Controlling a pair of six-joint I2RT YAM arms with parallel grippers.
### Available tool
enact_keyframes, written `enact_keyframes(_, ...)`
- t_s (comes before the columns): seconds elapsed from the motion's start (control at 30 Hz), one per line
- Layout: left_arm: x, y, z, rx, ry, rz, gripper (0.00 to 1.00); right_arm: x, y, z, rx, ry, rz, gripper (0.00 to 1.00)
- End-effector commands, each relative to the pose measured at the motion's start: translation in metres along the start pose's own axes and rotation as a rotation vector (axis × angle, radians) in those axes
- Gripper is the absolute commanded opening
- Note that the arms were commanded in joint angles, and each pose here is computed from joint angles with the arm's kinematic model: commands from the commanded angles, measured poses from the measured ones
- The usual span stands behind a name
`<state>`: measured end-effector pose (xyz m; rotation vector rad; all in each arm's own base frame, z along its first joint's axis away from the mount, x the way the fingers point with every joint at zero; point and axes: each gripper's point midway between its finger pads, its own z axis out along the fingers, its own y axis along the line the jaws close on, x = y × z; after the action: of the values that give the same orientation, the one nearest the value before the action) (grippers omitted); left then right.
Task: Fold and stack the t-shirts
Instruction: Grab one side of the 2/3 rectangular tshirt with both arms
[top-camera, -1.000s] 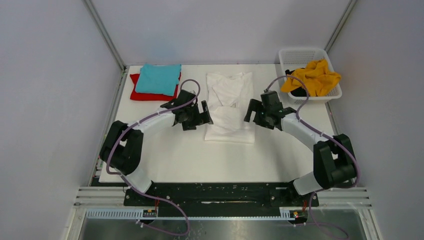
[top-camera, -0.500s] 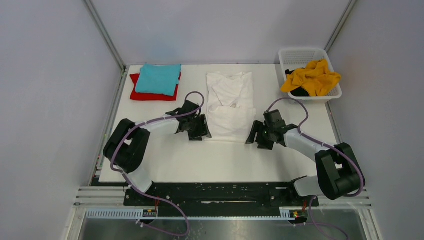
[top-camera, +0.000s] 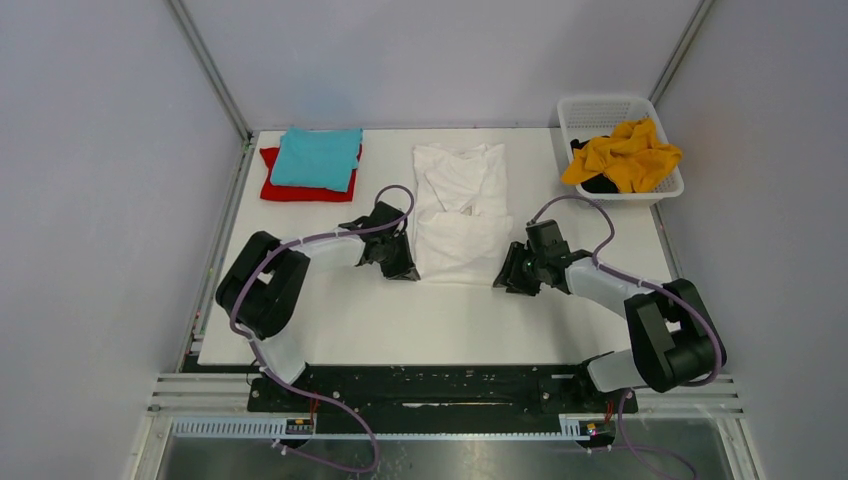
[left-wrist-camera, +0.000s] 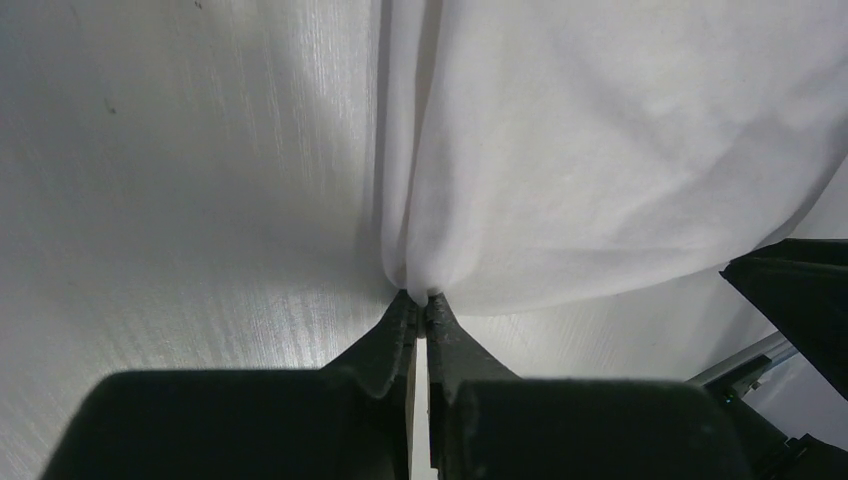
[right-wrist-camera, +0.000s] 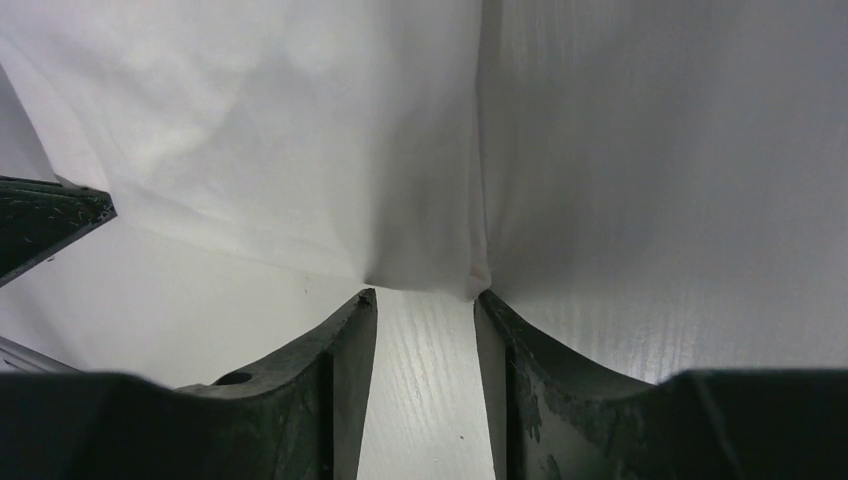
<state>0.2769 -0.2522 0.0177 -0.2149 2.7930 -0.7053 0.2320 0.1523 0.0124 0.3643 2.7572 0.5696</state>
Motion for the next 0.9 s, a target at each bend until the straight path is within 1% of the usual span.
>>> enact_keyframes(0.0, -0.004, 0.007, 0.008, -0.045, -0.011, 0.006, 0.0, -0.001, -0.019, 0.01, 0.093, -0.004, 0.001, 0.48)
enact_keyframes(0.1, -0.004, 0.009, 0.008, -0.051, -0.015, 0.008, 0.0, -0.006, -0.025, 0.01, 0.132, -0.022, -0.006, 0.46)
enact_keyframes(0.2, -0.003, 0.011, 0.007, -0.056, -0.02, 0.009, 0.0, -0.004, -0.025, 0.009, 0.128, -0.017, -0.011, 0.42)
enact_keyframes(0.53, -0.002, 0.013, 0.004, -0.049, -0.033, 0.01, 0.0, -0.011, -0.034, 0.013, 0.191, -0.031, -0.027, 0.43)
enact_keyframes(0.73, -0.002, 0.015, 0.002, -0.059, -0.042, 0.01, 0.0, -0.013, -0.035, 0.009, 0.194, -0.047, -0.02, 0.42)
enact_keyframes(0.8, -0.003, 0.014, 0.001, -0.057, -0.044, 0.011, 0.0, -0.014, -0.034, 0.011, 0.191, -0.048, -0.02, 0.38)
enact_keyframes(0.87, -0.003, 0.013, 0.002, -0.055, -0.042, 0.01, 0.0, -0.013, -0.033, 0.014, 0.184, -0.04, -0.019, 0.24)
